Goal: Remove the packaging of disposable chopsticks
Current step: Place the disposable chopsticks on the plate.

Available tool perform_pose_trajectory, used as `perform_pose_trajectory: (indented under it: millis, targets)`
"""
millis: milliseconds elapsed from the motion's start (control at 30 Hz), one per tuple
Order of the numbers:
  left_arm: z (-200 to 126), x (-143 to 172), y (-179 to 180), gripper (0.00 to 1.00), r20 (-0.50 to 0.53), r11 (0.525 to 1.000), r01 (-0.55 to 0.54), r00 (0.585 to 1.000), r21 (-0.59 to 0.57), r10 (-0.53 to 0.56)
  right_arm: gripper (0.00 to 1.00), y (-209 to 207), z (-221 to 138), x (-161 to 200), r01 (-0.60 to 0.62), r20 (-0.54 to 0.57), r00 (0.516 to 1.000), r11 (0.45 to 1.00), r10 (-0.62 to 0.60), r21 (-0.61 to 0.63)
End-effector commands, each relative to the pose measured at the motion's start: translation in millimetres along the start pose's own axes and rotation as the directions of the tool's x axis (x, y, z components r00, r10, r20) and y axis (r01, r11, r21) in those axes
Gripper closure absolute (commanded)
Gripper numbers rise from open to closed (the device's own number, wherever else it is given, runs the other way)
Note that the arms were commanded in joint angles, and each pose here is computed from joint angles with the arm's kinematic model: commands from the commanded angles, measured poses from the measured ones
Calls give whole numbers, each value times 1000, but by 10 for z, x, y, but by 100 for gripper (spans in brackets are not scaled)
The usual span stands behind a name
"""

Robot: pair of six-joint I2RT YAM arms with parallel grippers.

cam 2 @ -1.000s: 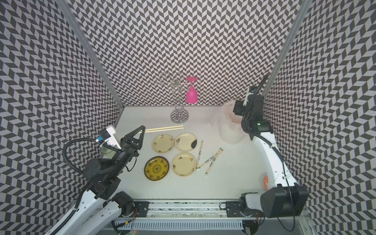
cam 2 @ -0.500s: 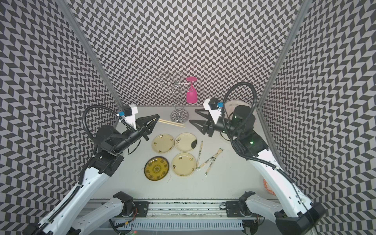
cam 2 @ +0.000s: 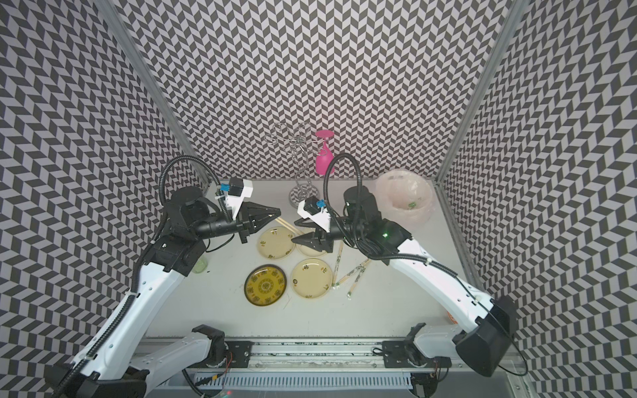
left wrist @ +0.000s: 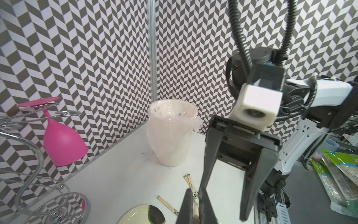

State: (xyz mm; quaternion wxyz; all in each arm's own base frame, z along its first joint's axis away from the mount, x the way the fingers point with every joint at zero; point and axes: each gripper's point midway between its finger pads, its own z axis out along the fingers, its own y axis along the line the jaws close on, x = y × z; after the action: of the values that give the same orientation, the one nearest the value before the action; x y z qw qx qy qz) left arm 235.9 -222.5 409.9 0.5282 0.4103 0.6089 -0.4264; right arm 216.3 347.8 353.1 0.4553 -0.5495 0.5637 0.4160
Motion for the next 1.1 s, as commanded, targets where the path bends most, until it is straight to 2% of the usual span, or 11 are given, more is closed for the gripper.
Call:
perform_pose_trajectory:
  millis: [0, 200, 467, 600, 667, 833, 867, 967, 1000, 1033, 1067]
  targets:
    - [-49, 1, -163, 100, -3, 997, -30, 1000, 67, 30, 52, 22, 99, -21, 48, -10, 999, 999, -48, -6]
    - [-64, -6, -211, 100, 6, 996, -42, 999, 83, 42, 56, 7, 198, 66, 29, -32, 999, 1000, -30, -9]
    - [-62, 60, -158, 100, -4, 998, -43, 999, 49, 43, 71, 24, 229, 60, 20, -26, 999, 1000, -21, -23]
    - [-65, 78, -146, 100, -7, 998, -41, 999, 41, 41, 84, 11, 228, 55, 21, -29, 999, 1000, -21, -17]
    - [-74, 68, -143, 100, -3, 998, -46, 999, 33, 46, 100, 11, 237, 61, 17, -30, 999, 1000, -18, -21]
    - [-126, -5, -117, 100, 29, 997, -74, 997, -25, 75, 100, -17, 270, 57, -26, -13, 1000, 999, 26, -19]
    - [-152, -30, -67, 94, 40, 994, -79, 996, -71, 82, 100, -56, 288, 59, -49, -10, 999, 999, 49, -5]
    - [-315, -148, 226, 48, 99, 951, -56, 991, -304, 90, 100, -201, 378, 133, -126, -22, 992, 992, 126, 27]
    - [-410, -175, 366, 35, 121, 914, -30, 989, -404, 86, 100, -254, 412, 170, -153, -29, 988, 988, 154, 37]
    - [-558, -222, 523, 22, 154, 854, 5, 984, -520, 88, 100, -330, 453, 235, -192, -38, 980, 980, 194, 55]
    - [-710, -253, 652, 17, 178, 786, 37, 979, -617, 94, 100, -420, 488, 303, -233, -43, 971, 970, 236, 73]
